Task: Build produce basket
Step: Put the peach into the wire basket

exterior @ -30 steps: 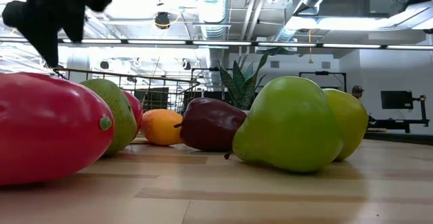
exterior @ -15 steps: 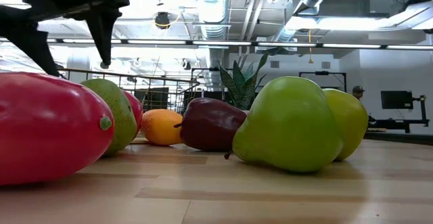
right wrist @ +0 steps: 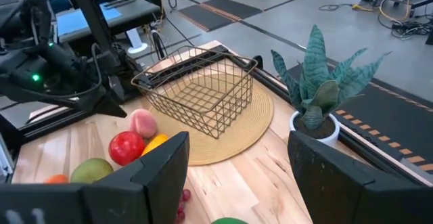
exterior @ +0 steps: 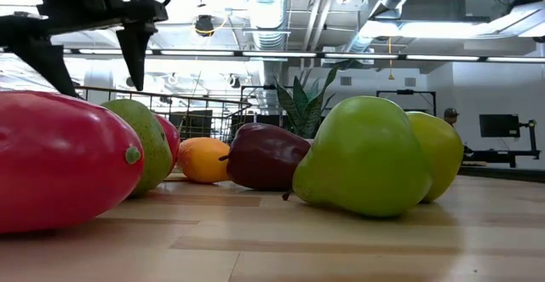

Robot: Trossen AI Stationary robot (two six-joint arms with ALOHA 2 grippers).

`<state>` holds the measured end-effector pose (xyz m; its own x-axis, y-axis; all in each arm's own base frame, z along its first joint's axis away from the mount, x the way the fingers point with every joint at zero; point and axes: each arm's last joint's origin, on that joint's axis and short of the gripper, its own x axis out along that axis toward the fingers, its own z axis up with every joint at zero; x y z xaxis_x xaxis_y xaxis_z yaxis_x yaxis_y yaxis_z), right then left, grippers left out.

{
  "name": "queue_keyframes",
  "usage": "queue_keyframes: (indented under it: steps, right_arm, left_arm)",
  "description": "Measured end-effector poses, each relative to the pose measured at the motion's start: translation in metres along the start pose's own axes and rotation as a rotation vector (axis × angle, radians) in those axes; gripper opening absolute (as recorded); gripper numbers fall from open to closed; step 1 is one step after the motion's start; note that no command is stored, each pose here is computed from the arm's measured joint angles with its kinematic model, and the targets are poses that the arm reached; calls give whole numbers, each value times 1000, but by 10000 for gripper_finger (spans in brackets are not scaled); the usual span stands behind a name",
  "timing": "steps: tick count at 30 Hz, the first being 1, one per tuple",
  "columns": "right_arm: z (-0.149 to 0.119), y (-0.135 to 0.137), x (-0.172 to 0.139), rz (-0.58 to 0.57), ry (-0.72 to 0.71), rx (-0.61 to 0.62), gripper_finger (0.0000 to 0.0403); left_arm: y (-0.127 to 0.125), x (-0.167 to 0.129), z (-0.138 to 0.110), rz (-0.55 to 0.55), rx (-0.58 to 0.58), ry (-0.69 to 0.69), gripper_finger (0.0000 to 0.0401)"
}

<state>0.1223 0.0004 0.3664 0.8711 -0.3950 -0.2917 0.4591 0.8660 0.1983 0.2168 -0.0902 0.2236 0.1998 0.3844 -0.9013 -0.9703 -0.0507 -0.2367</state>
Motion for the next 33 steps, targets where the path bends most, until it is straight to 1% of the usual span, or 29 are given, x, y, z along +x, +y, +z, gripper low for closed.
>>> queue_keyframes:
  steps: [5,11,16,22,29,33]
  right_arm:
    - [0,0,0,-1,2,-1,273]
    - [0,0,0,0,3,6,273]
    - [0,0,0,0,3,8,273]
    - [-1,0,0,-1,5,6,273]
    - [-1,0,0,-1,6,6,273]
    - [-1,0,0,-1,6,6,273]
  left_arm:
    - [-8,16,-14,16,-91,-4,382]
    - [-13,30,-24,38,-107,-19,382]
    - [-13,31,-24,59,-109,-12,382]
    - [-16,21,-18,96,-107,-34,382]
    - [-15,27,-14,146,-98,-71,382]
    - [-16,28,-12,138,-99,-96,382]
